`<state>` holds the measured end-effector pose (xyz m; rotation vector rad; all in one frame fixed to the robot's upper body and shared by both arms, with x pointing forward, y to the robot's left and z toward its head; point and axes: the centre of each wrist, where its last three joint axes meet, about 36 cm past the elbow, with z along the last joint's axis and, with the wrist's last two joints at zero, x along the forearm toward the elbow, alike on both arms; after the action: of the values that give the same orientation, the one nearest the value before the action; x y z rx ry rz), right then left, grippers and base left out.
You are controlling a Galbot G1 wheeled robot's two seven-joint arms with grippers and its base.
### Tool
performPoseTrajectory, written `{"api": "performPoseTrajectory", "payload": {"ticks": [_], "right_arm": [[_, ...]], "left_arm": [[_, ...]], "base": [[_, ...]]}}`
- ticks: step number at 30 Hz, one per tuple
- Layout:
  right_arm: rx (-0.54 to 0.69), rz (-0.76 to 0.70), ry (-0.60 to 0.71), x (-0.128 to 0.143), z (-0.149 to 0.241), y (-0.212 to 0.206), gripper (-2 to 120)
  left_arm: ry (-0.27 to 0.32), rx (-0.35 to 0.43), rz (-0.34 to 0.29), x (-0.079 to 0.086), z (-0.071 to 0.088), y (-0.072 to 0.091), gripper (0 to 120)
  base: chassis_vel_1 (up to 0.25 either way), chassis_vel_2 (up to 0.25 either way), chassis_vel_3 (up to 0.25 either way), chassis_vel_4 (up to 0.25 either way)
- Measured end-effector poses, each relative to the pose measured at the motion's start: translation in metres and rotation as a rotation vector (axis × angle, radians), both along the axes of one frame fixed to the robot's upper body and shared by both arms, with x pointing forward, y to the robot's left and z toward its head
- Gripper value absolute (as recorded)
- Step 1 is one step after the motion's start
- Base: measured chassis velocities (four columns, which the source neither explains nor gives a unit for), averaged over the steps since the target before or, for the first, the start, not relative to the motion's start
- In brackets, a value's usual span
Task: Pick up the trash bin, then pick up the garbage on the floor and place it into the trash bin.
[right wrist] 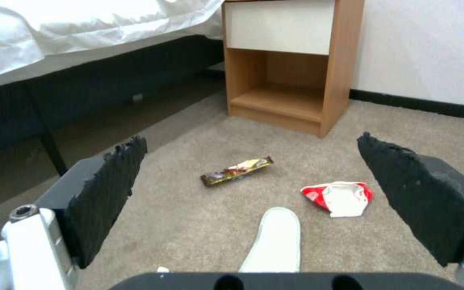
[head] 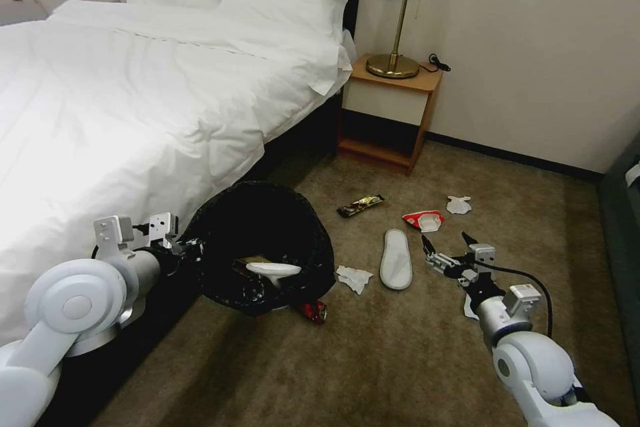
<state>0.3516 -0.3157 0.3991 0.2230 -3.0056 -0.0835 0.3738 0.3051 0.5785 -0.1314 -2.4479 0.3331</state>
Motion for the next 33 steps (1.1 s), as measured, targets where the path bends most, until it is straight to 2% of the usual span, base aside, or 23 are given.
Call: {"api": "performPoseTrajectory", "payload": {"ticks": [33], "right_arm": [[-0.011, 0.07, 0.056, -0.001, -0.0061, -0.0026, 100]], "left_arm": [[-0.002, -0.012, -0.002, 0.0025, -0.0007, 0.0002, 0]], "base": [[-0.047, 0.052, 0.052, -0.049]]}}
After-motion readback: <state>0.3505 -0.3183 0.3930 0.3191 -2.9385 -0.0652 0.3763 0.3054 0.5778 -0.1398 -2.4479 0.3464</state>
